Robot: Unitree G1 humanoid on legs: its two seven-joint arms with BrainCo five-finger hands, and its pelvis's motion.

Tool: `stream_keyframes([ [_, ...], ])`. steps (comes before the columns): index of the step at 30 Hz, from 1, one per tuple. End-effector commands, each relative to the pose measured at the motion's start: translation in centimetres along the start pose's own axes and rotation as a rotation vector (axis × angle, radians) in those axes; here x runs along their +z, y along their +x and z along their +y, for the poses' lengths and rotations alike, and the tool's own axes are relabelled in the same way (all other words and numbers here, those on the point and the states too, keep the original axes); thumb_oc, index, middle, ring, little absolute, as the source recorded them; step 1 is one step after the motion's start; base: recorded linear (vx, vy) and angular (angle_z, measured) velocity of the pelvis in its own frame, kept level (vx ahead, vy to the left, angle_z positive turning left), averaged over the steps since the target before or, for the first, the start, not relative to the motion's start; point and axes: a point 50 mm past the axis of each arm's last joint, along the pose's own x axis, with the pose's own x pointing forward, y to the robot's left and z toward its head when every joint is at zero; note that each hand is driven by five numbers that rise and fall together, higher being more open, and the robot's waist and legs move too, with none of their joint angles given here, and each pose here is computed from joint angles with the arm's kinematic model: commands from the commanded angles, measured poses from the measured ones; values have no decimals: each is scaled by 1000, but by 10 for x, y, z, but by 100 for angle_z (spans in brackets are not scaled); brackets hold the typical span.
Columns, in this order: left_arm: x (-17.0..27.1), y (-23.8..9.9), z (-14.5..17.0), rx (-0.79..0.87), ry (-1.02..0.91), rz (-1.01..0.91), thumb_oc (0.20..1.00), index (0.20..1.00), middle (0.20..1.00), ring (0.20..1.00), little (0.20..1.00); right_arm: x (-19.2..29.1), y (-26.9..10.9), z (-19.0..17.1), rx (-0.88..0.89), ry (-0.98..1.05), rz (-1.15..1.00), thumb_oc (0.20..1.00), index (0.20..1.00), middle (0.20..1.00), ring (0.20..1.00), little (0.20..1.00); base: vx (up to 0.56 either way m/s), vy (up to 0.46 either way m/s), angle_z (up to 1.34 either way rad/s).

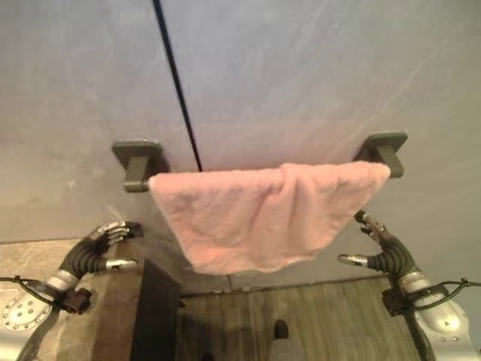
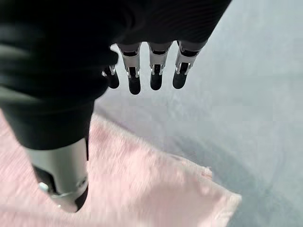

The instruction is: Put brush and paste in cup on sink, flatten towel.

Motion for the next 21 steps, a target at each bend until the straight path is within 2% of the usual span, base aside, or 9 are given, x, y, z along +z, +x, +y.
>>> stream_keyframes([
  [1, 25, 2, 29, 131, 79, -118, 1000, 1000, 1000, 1000, 1000, 17, 16, -17, -71, -99, -81, 1000, 1000, 1000, 1000, 1000, -383, 101, -39],
  [6, 24, 1, 26, 115, 80, -107, 1000, 1000, 1000, 1000, 1000, 24, 20, -20, -68, -134, -105, 1000, 1000, 1000, 1000, 1000, -168, 6, -9],
  [16, 25, -7, 28, 216, 68, -143, 1000, 1000, 1000, 1000, 1000, 54, 27, -27, -103, -229, -237, 1000, 1000, 1000, 1000, 1000, -71, -177, -9],
  [19, 32, -9, 32, 244, 136, -170, 1000, 1000, 1000, 1000, 1000, 67, 20, -34, -128, -257, -303, 1000, 1000, 1000, 1000, 1000, -38, -252, 2],
  [21, 43, -12, 37, 299, 295, -194, 1000, 1000, 1000, 1000, 1000, 84, 10, -47, -195, -381, -353, 1000, 1000, 1000, 1000, 1000, -137, -196, 20],
])
